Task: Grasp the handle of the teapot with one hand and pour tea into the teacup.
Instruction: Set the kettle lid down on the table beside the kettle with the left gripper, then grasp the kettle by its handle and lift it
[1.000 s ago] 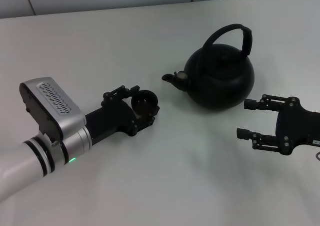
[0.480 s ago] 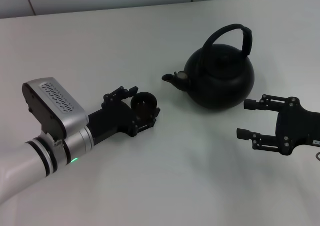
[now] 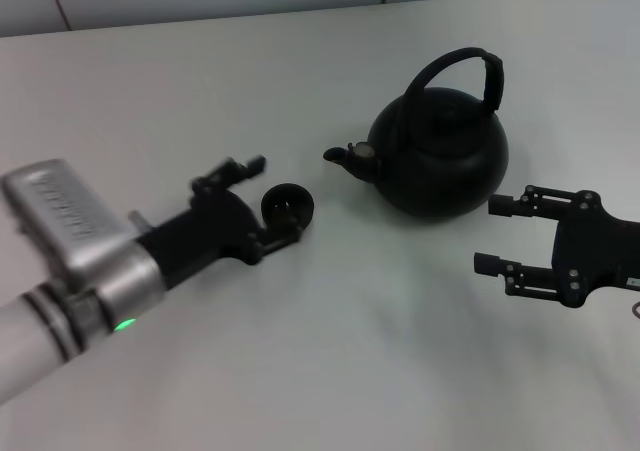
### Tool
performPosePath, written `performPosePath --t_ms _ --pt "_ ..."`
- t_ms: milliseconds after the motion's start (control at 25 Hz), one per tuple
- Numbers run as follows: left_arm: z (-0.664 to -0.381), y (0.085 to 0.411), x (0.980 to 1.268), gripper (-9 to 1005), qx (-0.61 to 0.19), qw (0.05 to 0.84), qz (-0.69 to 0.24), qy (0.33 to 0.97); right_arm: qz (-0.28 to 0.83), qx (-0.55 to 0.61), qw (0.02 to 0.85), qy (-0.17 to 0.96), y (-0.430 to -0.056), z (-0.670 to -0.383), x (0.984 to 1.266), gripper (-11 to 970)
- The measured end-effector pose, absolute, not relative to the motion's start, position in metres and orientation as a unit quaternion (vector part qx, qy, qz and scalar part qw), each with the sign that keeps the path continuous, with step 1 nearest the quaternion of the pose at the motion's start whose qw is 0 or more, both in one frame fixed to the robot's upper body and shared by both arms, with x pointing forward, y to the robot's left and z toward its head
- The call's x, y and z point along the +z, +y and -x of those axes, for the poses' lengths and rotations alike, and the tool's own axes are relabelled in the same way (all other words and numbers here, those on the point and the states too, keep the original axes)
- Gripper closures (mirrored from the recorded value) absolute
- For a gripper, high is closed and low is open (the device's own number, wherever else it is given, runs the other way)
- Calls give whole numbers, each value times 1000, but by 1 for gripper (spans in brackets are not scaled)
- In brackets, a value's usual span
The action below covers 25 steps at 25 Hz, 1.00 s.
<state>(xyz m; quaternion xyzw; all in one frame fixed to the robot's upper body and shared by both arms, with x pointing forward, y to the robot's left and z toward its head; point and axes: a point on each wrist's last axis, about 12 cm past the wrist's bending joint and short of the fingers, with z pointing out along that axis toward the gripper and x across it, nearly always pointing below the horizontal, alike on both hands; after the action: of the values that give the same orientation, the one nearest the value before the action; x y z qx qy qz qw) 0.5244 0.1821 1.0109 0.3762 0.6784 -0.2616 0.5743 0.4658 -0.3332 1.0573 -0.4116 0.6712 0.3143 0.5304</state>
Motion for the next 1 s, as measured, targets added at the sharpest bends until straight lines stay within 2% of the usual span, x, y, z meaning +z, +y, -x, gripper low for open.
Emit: performPosePath --t_ms 240,440,640,1000 --pt "-507 244 1027 183 -308 612 -342 643 407 313 536 670 -334 -466 1058 269" --pt "-474 297 1041 183 -345 600 -334 640 395 309 550 669 -337 -465 1060 267" --pt "-455 323 1044 183 -346 585 -335 653 389 306 556 668 -339 -464 1061 268" --pt "-443 333 1046 183 -346 579 -350 649 385 305 558 670 -340 -462 1060 268"
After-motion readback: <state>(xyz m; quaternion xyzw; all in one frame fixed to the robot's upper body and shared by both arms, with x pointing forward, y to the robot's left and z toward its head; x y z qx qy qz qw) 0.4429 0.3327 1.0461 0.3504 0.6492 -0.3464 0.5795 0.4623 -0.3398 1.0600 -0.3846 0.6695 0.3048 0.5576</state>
